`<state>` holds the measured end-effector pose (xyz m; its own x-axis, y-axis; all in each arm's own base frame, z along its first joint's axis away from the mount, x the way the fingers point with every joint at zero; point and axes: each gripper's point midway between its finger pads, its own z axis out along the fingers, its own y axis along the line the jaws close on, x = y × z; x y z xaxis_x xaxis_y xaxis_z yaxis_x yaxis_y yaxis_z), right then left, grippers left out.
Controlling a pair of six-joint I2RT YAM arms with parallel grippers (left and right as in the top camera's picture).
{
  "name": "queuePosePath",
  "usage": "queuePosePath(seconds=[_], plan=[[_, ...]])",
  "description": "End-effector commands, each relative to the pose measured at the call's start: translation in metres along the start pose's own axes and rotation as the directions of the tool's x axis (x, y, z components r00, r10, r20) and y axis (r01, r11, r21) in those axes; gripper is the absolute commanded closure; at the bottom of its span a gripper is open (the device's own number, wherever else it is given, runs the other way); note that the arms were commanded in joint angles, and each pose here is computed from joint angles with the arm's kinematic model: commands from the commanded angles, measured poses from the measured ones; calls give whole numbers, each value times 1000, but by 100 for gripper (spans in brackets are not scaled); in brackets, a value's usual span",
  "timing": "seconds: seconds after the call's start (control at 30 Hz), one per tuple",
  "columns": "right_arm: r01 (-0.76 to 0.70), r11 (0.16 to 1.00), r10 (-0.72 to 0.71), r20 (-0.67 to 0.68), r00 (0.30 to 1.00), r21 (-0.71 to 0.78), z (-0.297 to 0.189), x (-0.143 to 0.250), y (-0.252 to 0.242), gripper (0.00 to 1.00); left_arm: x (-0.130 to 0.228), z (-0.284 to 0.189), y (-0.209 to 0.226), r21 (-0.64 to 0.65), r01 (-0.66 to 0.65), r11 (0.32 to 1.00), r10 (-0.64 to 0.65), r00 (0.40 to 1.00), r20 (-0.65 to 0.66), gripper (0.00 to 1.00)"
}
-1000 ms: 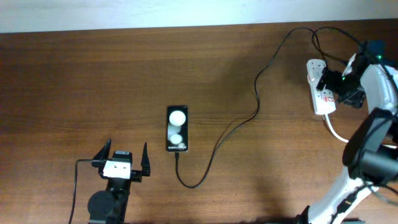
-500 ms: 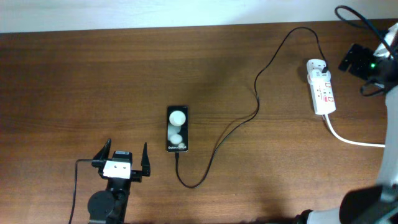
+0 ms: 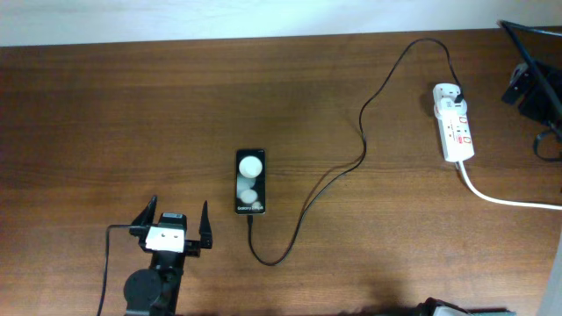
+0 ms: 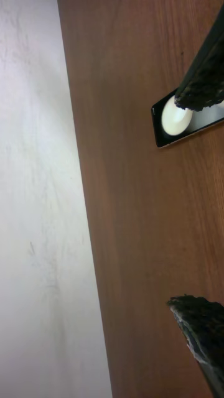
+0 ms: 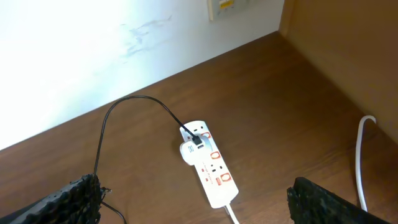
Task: Plug charger to phone and switch on socket
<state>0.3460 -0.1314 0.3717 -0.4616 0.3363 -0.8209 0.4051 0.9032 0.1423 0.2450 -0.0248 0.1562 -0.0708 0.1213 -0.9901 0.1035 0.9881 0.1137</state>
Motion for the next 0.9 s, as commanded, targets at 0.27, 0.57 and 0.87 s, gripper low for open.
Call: queuePosePath(seconds=[0.27,0.57,0.87], plan=[[4,1000,-4,-58,998,11,23,10,-2,2,0,0,2,-9,-16,1000,16,1000,2,1],[25,999,-27,-62,998,-20,22,12,13,2,0,0,2,-9,-16,1000,16,1000,1,1],[72,993,-79,-74,994,-91,11,30,42,2,0,0,2,-9,-16,1000,16,1000,1,1]])
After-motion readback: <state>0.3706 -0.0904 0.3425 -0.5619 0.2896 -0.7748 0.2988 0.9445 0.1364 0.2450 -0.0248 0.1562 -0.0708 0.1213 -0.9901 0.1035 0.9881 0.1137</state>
